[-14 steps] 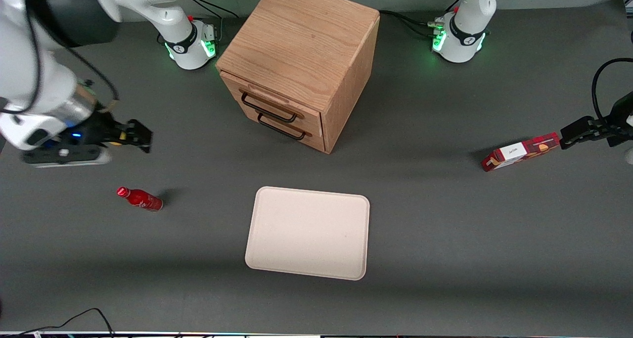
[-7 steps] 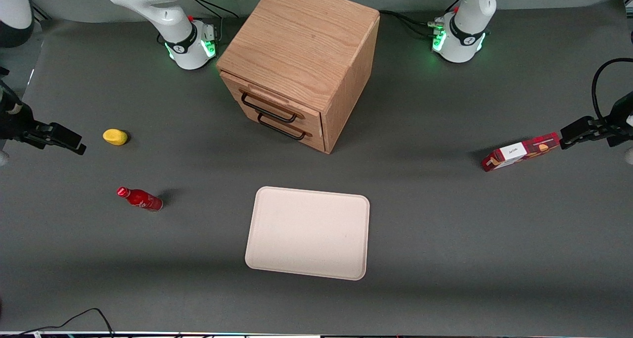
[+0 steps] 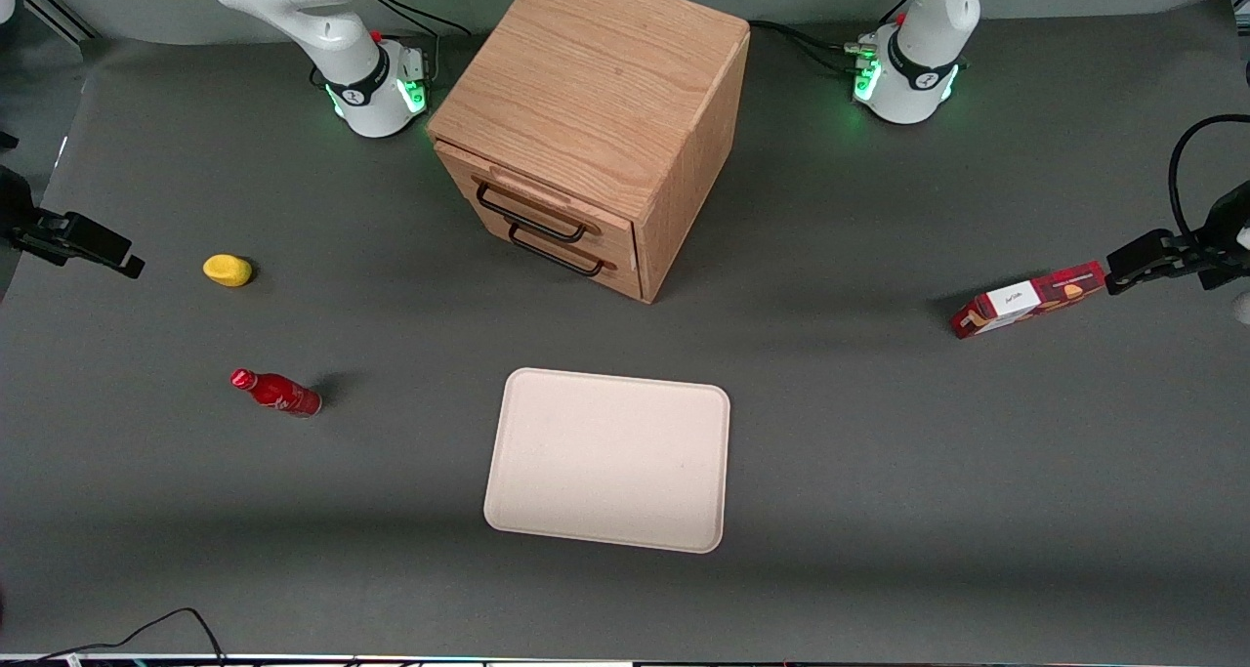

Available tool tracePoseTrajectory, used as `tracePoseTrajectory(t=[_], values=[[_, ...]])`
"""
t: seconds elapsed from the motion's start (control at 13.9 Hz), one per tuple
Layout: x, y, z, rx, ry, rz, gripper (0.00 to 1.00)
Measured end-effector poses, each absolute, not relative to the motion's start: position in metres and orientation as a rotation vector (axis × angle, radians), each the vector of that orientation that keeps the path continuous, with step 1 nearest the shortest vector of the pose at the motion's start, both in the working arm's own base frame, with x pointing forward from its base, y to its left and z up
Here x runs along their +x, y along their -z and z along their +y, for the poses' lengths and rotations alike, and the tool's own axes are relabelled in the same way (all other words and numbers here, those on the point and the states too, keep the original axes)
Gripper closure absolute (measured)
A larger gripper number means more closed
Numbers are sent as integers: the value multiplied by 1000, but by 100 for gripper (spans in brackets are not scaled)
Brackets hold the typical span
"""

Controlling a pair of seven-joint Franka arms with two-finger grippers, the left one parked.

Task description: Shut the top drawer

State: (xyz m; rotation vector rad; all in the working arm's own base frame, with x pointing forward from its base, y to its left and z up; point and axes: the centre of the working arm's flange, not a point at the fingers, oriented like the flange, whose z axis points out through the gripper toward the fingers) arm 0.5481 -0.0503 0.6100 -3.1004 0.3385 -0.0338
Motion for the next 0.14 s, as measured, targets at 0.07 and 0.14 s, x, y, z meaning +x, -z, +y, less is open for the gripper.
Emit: tracePoseTrajectory(t=[0.07,0.14], values=[[548,-608,-50,-3101,28,337,0],[548,-606,-50,-3102,23,331,0]])
